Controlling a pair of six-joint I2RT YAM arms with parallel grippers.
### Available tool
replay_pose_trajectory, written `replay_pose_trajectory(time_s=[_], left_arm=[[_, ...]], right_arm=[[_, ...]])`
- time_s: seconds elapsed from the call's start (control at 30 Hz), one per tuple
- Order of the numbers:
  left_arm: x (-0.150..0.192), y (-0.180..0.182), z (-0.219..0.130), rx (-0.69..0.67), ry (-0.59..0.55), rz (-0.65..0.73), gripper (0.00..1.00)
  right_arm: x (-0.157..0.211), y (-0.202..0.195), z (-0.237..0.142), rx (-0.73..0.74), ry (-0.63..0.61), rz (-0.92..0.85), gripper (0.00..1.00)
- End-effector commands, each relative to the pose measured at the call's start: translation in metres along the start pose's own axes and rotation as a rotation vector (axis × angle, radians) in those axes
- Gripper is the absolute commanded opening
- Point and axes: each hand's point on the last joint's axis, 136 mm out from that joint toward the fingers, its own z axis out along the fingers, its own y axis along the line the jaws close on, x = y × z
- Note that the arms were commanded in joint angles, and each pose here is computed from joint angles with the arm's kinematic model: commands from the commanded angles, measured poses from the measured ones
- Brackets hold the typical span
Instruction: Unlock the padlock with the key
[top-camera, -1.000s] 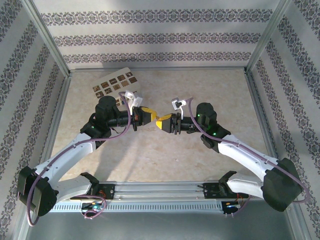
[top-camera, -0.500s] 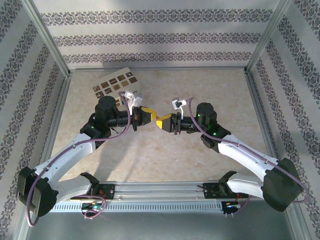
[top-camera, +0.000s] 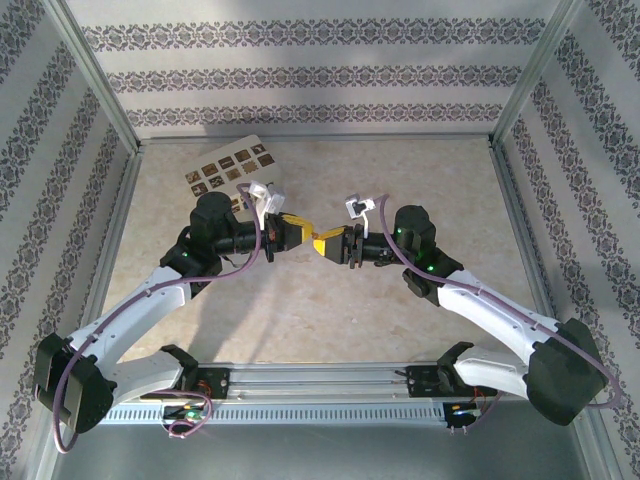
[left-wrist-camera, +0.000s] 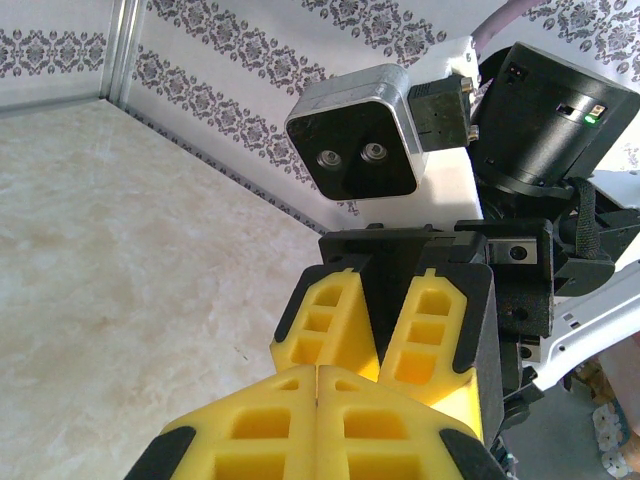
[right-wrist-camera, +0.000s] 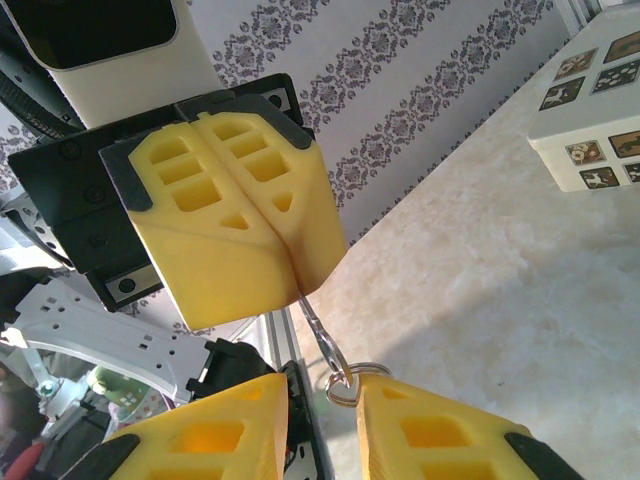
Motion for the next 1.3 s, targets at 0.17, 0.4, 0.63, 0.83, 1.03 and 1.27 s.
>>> replay_pose_trajectory(time_s=[0.17, 0.4, 0.63, 0.83, 1.03, 1.27], left_arm=[[-0.0011, -0.0117, -0.0015, 0.036, -0.009, 0.035, 0.0], [-0.0012, -0.0119, -0.0014, 0.037, -0.008, 0.037, 0.0], [0.0004, -0.0117, -0.0013, 0.038, -0.007, 0.035, 0.0], [0.0, -0.0106, -0.0016, 0.032, -0.009, 0.037, 0.0], [-0.0006, -0.0099, -0.0016, 0.027, -0.012, 0.039, 0.0], [-0.0021, -0.0093, -0.0019, 0.021, -0.017, 0.043, 0.0]], right_arm=[[-0.0216, 0.0143, 0.002, -0.036, -0.047, -0.053, 0.25], [-0.0237, 0.013, 0.0043, -0.035, -0.049, -0.054, 0.25], [-0.0221, 0.0117, 0.0061, -0.035, -0.042, -0.049, 0.24], [-0.0218, 0.0116, 0.0064, -0.037, -0.039, -0.049, 0.18], [-0.0188, 0.0097, 0.0066, -0.034, -0.031, -0.042, 0.1], [-0.0155, 0.0095, 0.0069, -0.039, -0.019, -0.034, 0.05]])
